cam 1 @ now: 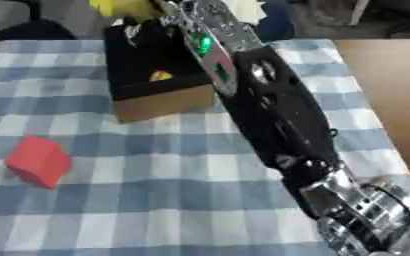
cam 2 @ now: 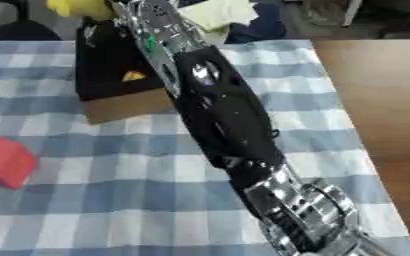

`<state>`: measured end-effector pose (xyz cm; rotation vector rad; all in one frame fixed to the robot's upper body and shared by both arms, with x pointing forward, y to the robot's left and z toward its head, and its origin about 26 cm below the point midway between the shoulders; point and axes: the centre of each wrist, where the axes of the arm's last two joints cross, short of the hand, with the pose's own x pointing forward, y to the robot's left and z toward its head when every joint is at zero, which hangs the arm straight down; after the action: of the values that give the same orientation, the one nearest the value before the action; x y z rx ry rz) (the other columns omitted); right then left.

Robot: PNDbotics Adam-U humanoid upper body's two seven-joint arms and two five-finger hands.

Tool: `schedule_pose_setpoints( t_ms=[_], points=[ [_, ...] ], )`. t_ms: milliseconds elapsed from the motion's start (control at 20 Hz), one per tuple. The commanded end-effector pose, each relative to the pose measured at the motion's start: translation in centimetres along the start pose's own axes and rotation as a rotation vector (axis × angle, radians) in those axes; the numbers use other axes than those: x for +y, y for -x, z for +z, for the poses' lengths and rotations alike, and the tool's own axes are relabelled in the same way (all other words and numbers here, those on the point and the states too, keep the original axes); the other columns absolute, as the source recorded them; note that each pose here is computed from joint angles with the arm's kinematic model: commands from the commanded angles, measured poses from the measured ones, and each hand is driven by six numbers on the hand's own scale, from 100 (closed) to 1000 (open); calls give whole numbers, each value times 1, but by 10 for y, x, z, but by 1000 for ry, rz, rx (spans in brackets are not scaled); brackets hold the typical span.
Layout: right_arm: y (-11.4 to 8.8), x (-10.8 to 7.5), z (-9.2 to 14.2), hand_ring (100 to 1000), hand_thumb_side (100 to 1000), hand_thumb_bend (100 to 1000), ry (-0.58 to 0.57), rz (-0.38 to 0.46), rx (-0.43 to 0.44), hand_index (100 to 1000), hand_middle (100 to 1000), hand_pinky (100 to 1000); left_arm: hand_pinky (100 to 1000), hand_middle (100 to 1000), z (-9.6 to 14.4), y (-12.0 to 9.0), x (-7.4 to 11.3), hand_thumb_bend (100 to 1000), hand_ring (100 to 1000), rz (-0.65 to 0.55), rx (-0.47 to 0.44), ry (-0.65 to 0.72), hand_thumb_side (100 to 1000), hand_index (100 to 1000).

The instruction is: Pick up objects on the table and place them in the box.

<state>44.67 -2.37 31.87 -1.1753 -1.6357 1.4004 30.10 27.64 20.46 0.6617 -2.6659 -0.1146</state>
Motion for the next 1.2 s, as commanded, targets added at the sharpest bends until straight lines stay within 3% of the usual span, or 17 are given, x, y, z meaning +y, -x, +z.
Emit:
schedule_pose_setpoints(
  t_ms=[50,500,850,1050,1200],
  points=[
    [-1,-9,-4,826,526,100,41,53,24,709,620,826,623,676,-9,-4,4,100,773,-12,-48,17,779,789],
    [7,11,-13,840,520,143,9,185,127,705,640,834,623,677,-9,-4,6,100,773,-21,-53,27,779,789],
    [2,26,-16,872,625,218,-37,240,144,799,741,861,624,679,-10,-3,10,100,774,-58,-63,57,773,794],
    [2,26,-17,897,642,258,-58,258,151,833,799,880,630,682,-16,-1,25,100,775,-194,-81,137,761,805],
    [2,28,-17,925,650,361,-82,280,173,853,845,899,635,683,-22,-1,37,100,776,-322,-100,218,756,810]
  ],
)
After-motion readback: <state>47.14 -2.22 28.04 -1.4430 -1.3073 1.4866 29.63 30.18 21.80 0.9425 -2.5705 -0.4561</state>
